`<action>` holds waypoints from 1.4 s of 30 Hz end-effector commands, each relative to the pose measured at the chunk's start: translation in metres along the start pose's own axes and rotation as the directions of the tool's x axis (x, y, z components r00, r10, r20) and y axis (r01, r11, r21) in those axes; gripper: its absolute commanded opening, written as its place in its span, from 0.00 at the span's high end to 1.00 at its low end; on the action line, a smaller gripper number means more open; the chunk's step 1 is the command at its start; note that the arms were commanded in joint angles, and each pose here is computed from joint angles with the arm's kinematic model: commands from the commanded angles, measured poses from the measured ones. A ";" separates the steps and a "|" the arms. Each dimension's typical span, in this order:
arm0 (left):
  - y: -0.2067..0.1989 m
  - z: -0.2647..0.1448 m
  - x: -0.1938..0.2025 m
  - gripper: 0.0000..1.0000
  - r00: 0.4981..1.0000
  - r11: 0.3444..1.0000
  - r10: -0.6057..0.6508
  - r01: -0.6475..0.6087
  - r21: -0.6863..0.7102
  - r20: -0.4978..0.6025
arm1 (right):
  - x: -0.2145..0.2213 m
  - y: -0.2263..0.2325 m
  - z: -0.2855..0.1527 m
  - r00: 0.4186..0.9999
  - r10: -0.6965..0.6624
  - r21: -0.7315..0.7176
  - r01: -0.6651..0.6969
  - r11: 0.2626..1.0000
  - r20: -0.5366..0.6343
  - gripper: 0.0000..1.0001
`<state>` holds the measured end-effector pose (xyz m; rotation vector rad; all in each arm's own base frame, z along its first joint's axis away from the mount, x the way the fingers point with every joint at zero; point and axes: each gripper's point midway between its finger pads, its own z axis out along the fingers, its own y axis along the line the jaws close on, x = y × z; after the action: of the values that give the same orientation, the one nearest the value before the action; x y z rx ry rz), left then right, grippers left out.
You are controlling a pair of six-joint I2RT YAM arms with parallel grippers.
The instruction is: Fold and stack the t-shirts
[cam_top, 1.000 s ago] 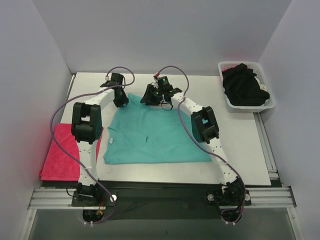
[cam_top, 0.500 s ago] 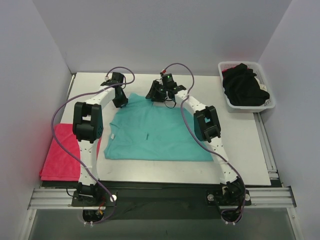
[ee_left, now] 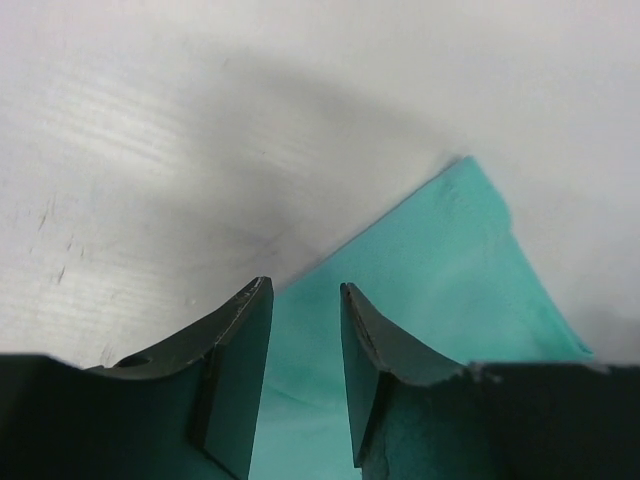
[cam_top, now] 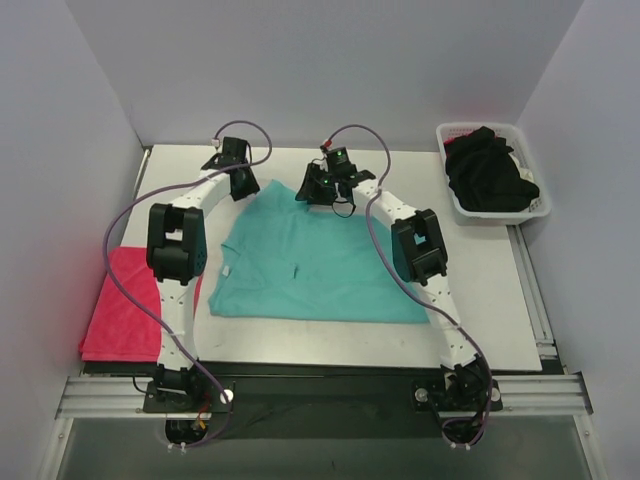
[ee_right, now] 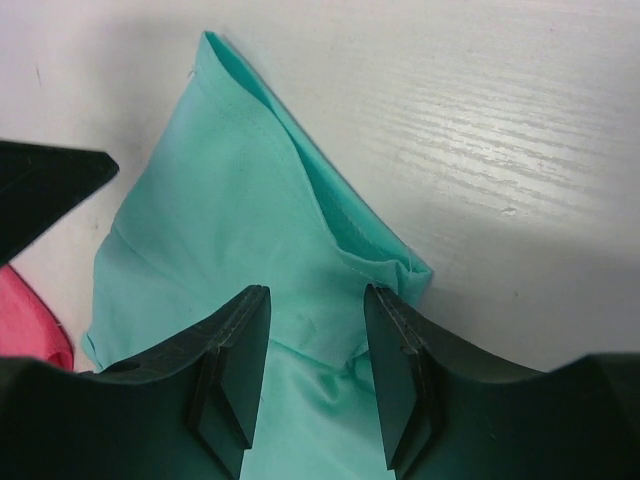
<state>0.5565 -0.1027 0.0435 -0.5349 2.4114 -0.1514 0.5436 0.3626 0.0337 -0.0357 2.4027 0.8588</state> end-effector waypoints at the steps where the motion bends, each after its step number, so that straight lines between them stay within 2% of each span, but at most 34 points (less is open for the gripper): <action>1: -0.036 -0.006 -0.058 0.56 0.989 0.992 0.001 -0.019 0.125 0.148 | -0.039 0.044 -0.046 0.988 -0.112 -0.034 0.116 0.993 0.103 0.57; 2: -0.044 -0.010 -0.070 0.56 0.986 0.990 0.000 -0.024 0.140 0.168 | -0.043 0.052 -0.055 0.986 -0.121 -0.038 0.127 0.991 0.115 0.57; 6: -0.059 0.002 -0.073 0.55 0.988 0.981 0.021 -0.050 0.187 0.154 | -0.033 0.053 -0.072 0.986 -0.141 -0.006 0.143 0.990 0.093 0.56; 9: -0.072 0.010 -0.066 0.55 0.989 0.969 0.058 -0.089 0.232 0.134 | -0.025 0.051 -0.086 0.984 -0.165 0.041 0.163 0.986 0.072 0.56; 14: -0.079 0.025 -0.048 0.54 0.984 0.966 0.143 -0.162 0.202 0.104 | -0.007 0.046 -0.108 0.980 -0.194 0.093 0.190 0.977 0.033 0.57; 21: -0.087 0.033 -0.035 0.54 0.983 0.960 0.165 -0.180 0.216 0.086 | 0.024 0.028 -0.128 0.982 -0.187 0.153 0.187 0.970 -0.015 0.60; 37: -0.060 0.051 -0.009 0.54 0.971 0.971 0.238 -0.238 0.016 0.001 | 0.040 0.010 -0.144 0.992 -0.123 0.206 0.127 0.970 -0.032 0.68; 39: -0.058 0.053 -0.005 0.57 0.969 0.969 0.247 -0.247 0.008 -0.010 | 0.038 0.006 -0.147 0.993 -0.114 0.215 0.116 0.970 -0.025 0.68; 42: -0.056 0.053 -0.002 0.70 0.967 0.967 0.255 -0.255 0.006 -0.024 | 0.036 0.003 -0.151 0.995 -0.099 0.224 0.100 0.969 -0.016 0.69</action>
<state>0.6186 -0.1576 0.0300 -0.2397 2.4280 -0.1093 0.4317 0.2949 0.0804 -0.1244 2.5167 0.5467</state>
